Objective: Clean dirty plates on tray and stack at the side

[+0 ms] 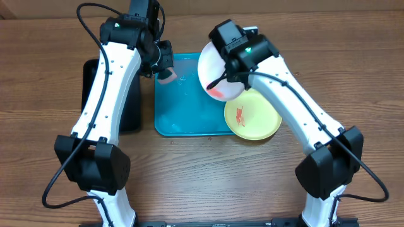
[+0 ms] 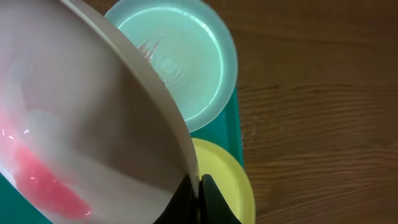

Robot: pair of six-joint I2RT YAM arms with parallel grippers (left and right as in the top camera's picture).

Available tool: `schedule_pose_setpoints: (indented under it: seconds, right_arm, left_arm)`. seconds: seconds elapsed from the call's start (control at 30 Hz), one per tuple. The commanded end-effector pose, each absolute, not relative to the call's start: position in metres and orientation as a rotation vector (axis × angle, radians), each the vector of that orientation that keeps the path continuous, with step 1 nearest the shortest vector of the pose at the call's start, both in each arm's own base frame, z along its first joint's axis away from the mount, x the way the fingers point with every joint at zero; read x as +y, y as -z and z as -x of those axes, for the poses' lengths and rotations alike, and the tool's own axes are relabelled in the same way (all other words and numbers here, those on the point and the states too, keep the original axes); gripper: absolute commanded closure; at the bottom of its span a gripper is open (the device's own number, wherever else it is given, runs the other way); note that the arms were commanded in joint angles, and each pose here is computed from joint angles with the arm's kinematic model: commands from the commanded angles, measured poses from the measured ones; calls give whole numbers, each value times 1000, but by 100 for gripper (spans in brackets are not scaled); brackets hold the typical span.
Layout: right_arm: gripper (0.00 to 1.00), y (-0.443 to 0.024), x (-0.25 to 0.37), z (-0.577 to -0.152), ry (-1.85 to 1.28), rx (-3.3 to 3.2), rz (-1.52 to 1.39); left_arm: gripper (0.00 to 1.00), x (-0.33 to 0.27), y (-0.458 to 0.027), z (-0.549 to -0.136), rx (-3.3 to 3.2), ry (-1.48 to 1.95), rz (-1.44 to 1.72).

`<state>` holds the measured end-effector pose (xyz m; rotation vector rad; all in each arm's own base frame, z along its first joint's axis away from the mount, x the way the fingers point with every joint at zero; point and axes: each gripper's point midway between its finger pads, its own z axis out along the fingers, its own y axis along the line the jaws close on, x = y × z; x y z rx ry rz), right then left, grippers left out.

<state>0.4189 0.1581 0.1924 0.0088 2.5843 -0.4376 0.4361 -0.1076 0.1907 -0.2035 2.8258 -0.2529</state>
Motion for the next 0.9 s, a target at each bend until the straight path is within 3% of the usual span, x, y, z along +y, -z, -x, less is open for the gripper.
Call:
schedule_pose_setpoints:
  seconds: [0.0, 0.53, 0.87]
  right_arm:
    - [96, -239, 151, -420, 595, 2373, -70]
    - [96, -297, 162, -391, 800, 1956, -224]
    - [96, -283, 169, -389, 692, 2018, -299]
  left_arm:
    - [96, -109, -176, -439, 2862, 266, 232]
    - [96, -96, -165, -446, 2866, 260, 354]
    - [96, -95, -165, -445, 2871, 258, 356]
